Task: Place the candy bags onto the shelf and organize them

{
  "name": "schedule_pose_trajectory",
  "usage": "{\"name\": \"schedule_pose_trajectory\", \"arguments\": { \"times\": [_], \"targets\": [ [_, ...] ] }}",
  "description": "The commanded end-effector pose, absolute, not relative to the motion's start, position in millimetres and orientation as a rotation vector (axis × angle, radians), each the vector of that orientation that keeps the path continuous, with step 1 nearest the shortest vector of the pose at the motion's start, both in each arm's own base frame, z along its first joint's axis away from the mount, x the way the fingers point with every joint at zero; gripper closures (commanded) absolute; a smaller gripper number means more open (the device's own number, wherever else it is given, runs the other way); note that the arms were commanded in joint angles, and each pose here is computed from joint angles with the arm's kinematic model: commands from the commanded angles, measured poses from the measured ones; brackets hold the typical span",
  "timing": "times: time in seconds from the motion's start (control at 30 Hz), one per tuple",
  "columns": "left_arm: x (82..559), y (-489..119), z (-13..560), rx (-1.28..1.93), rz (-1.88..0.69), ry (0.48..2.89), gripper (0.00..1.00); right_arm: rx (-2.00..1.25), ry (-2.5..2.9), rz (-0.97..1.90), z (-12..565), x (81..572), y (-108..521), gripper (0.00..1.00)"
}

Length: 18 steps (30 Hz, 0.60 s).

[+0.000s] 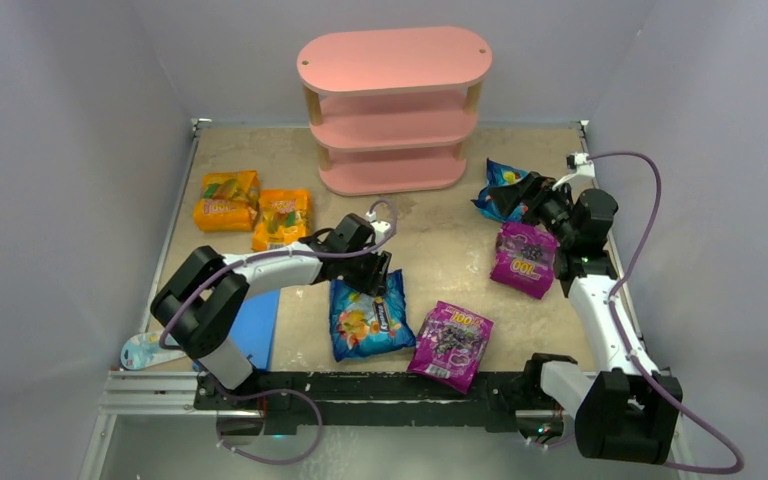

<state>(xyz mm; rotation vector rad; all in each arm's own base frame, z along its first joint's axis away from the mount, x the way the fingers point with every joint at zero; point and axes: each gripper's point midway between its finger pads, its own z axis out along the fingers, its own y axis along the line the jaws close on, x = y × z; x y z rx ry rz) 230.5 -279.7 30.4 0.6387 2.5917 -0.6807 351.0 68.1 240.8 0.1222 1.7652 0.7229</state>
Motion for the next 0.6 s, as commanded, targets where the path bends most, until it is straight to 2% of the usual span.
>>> {"name": "schedule_pose_trajectory", "arguments": {
  "times": [0.0,0.07,0.23,0.37,0.43,0.57],
  "targets": [
    [208.5,-282.6,25.6,0.649,-0.757,2.662,0.80,0.107,1.725,0.702,254.2,353.9,67.2,0.04],
    [210.7,-284.7,39.9,0.627,-0.780,2.618,1.00,0.109,1.727,0.700,252.8,354.5,66.9,0.04],
    [222.1,-284.6,77.2,0.500,-0.786,2.527,1.00,0.057,1.721,0.741,253.3,351.7,76.9,0.06],
    [255.4,-274.7,123.7,0.259,-0.683,2.397,1.00,-0.028,1.725,0.723,255.1,350.1,98.3,0.05],
    [274.5,-267.3,154.7,0.125,-0.638,2.307,1.00,-0.089,1.726,0.723,257.6,346.8,120.6,0.04],
    [298.1,-261.5,223.5,-0.086,-0.713,2.060,1.00,-0.208,1.672,0.835,268.2,332.0,152.5,0.03]
  ]
}}
